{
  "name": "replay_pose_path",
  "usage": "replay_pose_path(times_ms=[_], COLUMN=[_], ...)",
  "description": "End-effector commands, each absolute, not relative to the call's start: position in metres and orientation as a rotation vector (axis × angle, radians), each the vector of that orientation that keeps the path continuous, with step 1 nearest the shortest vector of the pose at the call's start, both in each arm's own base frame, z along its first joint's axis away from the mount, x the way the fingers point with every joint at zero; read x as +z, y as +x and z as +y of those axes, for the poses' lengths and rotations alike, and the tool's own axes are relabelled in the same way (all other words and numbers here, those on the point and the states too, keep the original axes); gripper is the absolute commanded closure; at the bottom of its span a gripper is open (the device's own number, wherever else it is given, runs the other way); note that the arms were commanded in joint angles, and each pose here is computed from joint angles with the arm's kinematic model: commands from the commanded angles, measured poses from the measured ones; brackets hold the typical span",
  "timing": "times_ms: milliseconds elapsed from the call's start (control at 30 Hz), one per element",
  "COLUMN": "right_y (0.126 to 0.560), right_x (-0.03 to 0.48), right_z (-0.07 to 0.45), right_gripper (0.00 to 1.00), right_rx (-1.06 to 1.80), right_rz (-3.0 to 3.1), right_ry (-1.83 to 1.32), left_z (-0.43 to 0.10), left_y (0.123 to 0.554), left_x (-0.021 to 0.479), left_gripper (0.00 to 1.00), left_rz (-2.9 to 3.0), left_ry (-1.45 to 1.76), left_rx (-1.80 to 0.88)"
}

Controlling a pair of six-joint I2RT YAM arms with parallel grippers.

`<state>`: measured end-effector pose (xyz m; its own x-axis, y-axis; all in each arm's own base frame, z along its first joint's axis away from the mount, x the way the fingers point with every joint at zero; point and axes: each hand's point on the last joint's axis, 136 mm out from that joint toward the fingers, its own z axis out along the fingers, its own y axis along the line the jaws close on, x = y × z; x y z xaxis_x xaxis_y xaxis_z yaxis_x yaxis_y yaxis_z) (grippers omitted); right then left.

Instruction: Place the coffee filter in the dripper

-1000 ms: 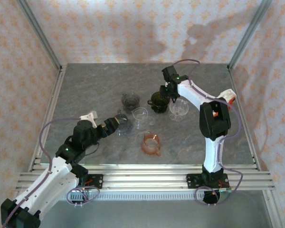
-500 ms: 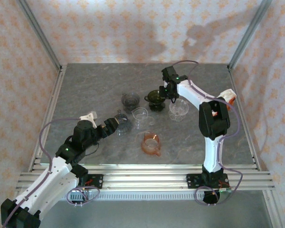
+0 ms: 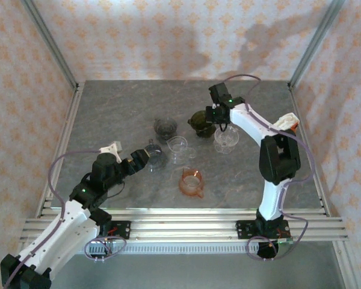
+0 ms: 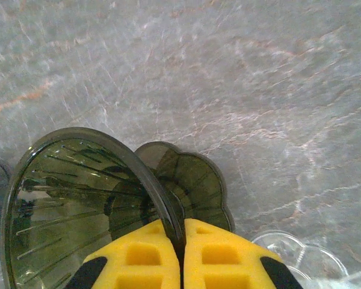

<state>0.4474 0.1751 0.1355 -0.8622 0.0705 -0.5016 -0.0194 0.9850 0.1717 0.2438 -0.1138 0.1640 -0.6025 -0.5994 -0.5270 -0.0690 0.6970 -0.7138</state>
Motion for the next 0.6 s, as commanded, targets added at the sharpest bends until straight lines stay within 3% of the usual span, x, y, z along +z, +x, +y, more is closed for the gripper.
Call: replay_pose_path(times_ms=[0, 267, 567], right_y=[0.447, 0.389, 0.292], right_x=[0.189, 0.237, 0.229], right_z=[0.164, 0.167, 0.200], right_gripper=[1.00, 1.00, 1.00], right_rx=[0.262, 0.412, 0.618], right_rz=[2.454, 2.375, 2.496], right_ry=[0.128, 0.159, -0.019], left_z=[-0.110, -0.111, -0.113], left_y=[0.244, 0.241, 0.238], left_x=[0.175, 0.174, 0.174], left_gripper=[0.00, 0.00, 0.00], left_rz=[2.070, 2.068, 2.064], left_ry=[-0.524, -0.547, -0.549], left_rx=[-0.835, -0.864, -0.893])
